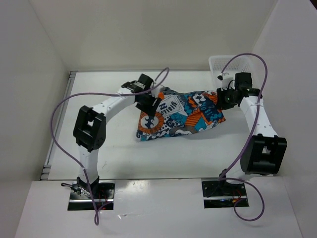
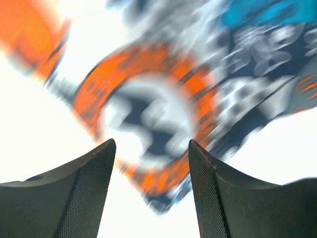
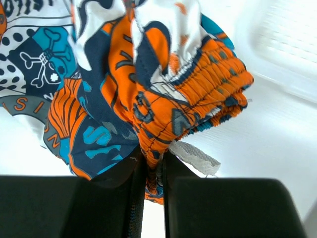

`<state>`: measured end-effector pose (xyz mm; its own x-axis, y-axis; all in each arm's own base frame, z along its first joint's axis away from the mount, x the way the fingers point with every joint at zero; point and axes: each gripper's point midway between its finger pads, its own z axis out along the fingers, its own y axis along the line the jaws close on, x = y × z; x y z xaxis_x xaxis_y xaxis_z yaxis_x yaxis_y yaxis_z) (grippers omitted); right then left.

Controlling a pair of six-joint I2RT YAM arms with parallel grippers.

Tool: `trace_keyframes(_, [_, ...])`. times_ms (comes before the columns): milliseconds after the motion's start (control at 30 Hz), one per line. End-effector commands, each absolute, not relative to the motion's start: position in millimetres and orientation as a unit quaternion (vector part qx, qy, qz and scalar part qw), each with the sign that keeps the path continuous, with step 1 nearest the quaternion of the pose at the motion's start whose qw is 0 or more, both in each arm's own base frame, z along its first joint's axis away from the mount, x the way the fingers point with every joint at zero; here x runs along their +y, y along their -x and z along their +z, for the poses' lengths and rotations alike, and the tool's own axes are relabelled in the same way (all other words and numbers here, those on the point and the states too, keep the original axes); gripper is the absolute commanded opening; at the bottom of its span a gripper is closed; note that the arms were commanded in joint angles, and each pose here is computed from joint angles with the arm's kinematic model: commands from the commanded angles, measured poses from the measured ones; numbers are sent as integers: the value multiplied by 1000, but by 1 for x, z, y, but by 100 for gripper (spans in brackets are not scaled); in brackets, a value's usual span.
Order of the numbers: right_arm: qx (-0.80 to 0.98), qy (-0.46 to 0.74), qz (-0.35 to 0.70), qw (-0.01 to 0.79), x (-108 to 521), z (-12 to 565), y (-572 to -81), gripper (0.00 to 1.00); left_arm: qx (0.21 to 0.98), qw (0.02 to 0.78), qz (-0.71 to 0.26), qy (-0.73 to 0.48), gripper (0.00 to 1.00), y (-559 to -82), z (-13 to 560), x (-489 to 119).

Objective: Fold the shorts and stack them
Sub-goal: Fold the shorts

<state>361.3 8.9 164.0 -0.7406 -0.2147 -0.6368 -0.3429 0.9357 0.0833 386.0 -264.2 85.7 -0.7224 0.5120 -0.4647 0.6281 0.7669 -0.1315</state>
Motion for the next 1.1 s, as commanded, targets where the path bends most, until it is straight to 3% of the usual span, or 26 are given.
trace_keyframes(0, [912, 139, 65, 380, -2, 212, -370, 0, 929, 194, -136, -286, 68, -389, 74, -236])
trace_keyframes(367, [915, 135, 21, 380, -8, 237, -404, 0, 938, 130, -153, -283, 68, -401, 5, -249])
trace_keyframes(400, [913, 157, 11, 377, 11, 237, -404, 0, 936, 121, -168, -284, 67, -397, 2, -254])
trace_keyframes(500, [904, 209, 11, 373, 57, 231, -407, 0, 932, 107, -197, -286, 49, -392, -4, -263])
trace_keyframes(567, [910, 201, 24, 362, 70, 221, -413, 0, 929, 100, -210, -287, 34, -389, -4, -267])
trace_keyframes(667, [909, 205, 5, 363, 84, 216, -431, 0, 927, 97, -219, -288, 23, -387, -3, -269])
trace_keyframes(1067, [889, 209, 67, 402, 231, 221, -466, 0, 928, 103, -224, -281, 20, -392, 3, -264])
